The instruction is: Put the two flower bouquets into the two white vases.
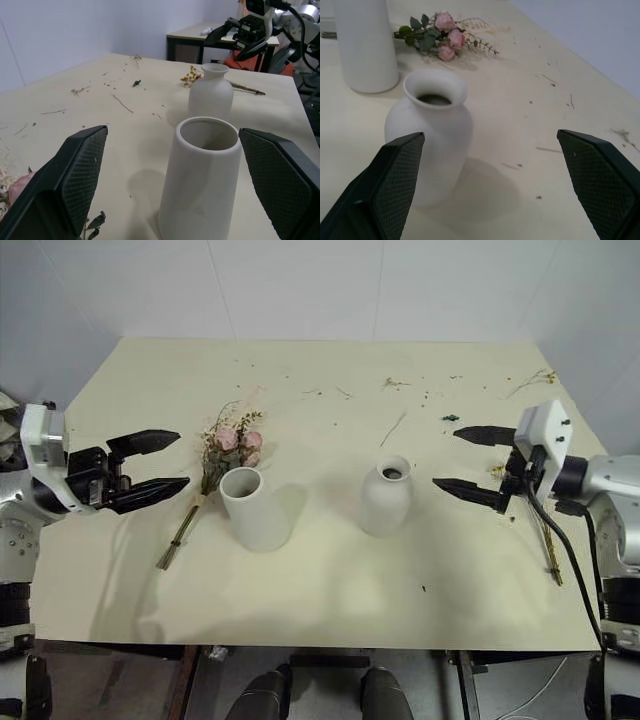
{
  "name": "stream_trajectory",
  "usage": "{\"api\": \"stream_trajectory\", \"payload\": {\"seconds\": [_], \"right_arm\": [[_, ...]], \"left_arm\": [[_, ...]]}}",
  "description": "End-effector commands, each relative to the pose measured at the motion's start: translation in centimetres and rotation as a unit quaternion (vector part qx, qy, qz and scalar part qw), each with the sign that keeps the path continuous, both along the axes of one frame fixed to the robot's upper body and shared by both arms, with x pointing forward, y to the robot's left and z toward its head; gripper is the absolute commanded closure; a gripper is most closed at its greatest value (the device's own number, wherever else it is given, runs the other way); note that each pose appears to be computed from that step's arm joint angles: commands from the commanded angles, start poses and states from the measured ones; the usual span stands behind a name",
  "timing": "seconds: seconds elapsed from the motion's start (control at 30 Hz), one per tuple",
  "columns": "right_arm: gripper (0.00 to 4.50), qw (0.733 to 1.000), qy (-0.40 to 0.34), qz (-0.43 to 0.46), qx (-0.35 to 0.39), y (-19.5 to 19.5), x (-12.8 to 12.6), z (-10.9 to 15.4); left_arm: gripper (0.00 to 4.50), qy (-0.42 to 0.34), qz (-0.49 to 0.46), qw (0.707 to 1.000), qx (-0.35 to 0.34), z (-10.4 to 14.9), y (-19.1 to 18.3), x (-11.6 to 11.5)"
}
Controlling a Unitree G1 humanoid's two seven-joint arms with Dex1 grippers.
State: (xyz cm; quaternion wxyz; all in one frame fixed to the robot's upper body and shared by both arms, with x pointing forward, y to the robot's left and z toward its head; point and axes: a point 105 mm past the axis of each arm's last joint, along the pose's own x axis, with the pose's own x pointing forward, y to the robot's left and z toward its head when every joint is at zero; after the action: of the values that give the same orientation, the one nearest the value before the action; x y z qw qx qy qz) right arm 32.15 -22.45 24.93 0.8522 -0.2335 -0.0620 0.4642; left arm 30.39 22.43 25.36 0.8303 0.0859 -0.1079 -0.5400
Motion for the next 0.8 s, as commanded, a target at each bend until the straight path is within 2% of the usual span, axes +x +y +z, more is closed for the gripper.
{"api": "stream_trajectory", "payload": {"seconds": [0.03, 0.17, 0.27, 0.47, 0.63, 0.8], "right_arm": [[0.02, 0.999, -0.038, -0.016, -0.005, -0.9, -1.0, 2.0], [0.02, 0.998, -0.032, -0.058, -0.006, -2.6, -1.1, 1.4], [0.02, 0.99, 0.015, -0.135, -0.025, -5.9, -0.7, 0.2], [0.02, 0.935, 0.18, -0.299, -0.058, -13.2, 0.2, -3.7], [0.02, 0.893, 0.244, -0.376, -0.033, -16.2, 1.3, -4.9], [0.02, 0.86, 0.318, -0.397, -0.039, -16.8, 1.7, -7.3]], "left_arm": [[0.0, -0.034, -0.01, 0.999, 0.007, 1.6, -0.5, 0.0], [0.0, -0.04, -0.024, 0.999, 0.005, 2.0, -1.2, 0.2], [0.0, -0.037, -0.056, 0.998, 0.015, 2.4, -2.2, -0.2], [0.0, -0.049, -0.085, 0.995, 0.027, 3.3, -3.4, -1.1], [0.0, -0.059, -0.093, 0.993, 0.029, 3.8, -4.0, -2.3], [0.0, -0.067, -0.096, 0.993, 0.024, 4.2, -4.7, -3.3]]}}
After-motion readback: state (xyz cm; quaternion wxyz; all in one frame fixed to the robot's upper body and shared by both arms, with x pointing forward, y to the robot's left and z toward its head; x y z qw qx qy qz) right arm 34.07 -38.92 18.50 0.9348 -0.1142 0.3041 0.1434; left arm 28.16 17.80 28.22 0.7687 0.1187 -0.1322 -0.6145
